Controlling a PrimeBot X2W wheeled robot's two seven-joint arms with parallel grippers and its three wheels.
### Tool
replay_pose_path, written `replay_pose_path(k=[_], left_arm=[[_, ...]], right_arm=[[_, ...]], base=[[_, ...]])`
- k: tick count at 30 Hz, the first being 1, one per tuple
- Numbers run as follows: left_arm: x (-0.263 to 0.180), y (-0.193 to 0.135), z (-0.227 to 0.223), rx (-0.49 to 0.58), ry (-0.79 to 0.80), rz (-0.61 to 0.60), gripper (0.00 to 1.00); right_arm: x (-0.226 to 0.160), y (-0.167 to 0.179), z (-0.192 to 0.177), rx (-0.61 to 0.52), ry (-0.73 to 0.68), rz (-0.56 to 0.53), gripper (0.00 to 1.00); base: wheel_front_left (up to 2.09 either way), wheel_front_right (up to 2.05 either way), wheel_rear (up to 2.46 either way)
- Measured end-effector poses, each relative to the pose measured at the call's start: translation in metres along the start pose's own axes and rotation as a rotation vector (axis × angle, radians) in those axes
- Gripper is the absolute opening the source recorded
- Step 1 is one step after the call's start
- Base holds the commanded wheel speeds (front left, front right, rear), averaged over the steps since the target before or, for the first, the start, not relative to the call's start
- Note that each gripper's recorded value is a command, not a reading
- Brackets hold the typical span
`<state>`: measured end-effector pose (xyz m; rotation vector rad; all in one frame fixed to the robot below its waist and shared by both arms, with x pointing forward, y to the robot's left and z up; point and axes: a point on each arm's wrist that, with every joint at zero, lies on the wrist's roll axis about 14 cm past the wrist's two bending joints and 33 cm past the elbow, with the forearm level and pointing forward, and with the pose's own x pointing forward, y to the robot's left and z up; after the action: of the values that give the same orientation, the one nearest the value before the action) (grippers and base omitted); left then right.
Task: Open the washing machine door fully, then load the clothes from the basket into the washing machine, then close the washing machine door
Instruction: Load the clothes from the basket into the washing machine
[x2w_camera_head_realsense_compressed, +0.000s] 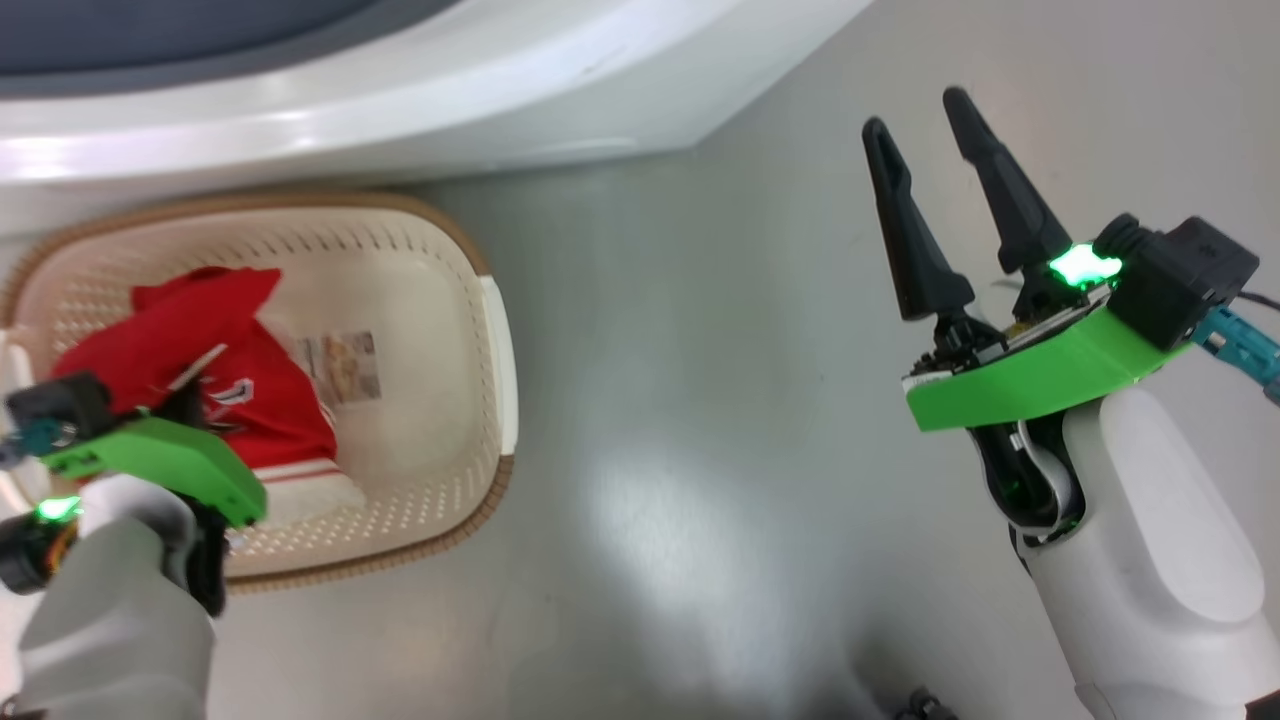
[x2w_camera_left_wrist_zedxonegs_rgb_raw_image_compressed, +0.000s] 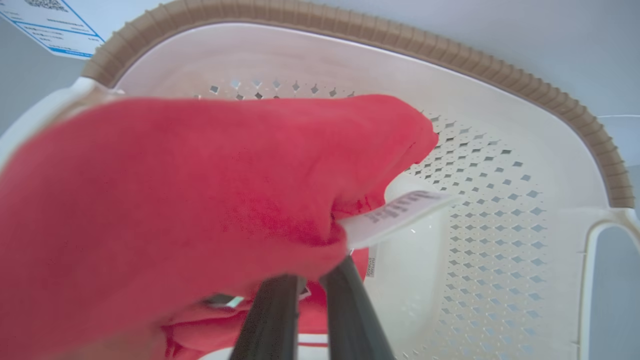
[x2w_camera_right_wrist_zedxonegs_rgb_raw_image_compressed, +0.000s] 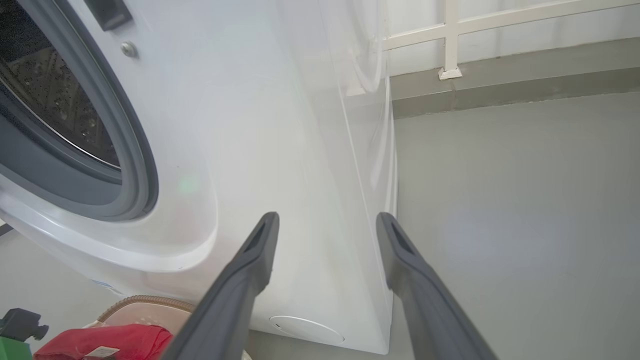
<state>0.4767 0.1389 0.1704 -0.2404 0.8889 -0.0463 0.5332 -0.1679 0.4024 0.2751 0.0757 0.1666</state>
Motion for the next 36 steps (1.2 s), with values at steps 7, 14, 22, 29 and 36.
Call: replay_pose_path(k=[7,14,22,29,36], left_arm=[[-0.032,-0.016,0.015,0.034,-0.069,-0.051,0.00],[-0.067,-0.027,0.035,0.042,-0.154,-0.092,0.00],[-0.112,-0.038,0.069,0.051,-0.305,-0.149,0.00],[-0.155,-0.045,0.084,0.055,-0.416,-0.185,0.00],[-0.201,-0.055,0.111,0.071,-0.571,-0.226,0.00]], right_arm=[[-0.013,0.011,0.023,-0.001,-0.030,0.012,1.00],[-0.030,0.022,0.045,-0.002,-0.057,0.027,1.00],[-0.053,0.034,0.066,0.002,-0.087,0.039,1.00],[-0.076,0.044,0.082,-0.001,-0.112,0.050,1.00],[-0.094,0.055,0.096,0.000,-0.143,0.065,1.00]], base=[[0.00,0.00,0.00],[0.00,0.00,0.00],[0.00,0.00,0.00],[0.00,0.00,0.00],[0.00,0.00,0.00]])
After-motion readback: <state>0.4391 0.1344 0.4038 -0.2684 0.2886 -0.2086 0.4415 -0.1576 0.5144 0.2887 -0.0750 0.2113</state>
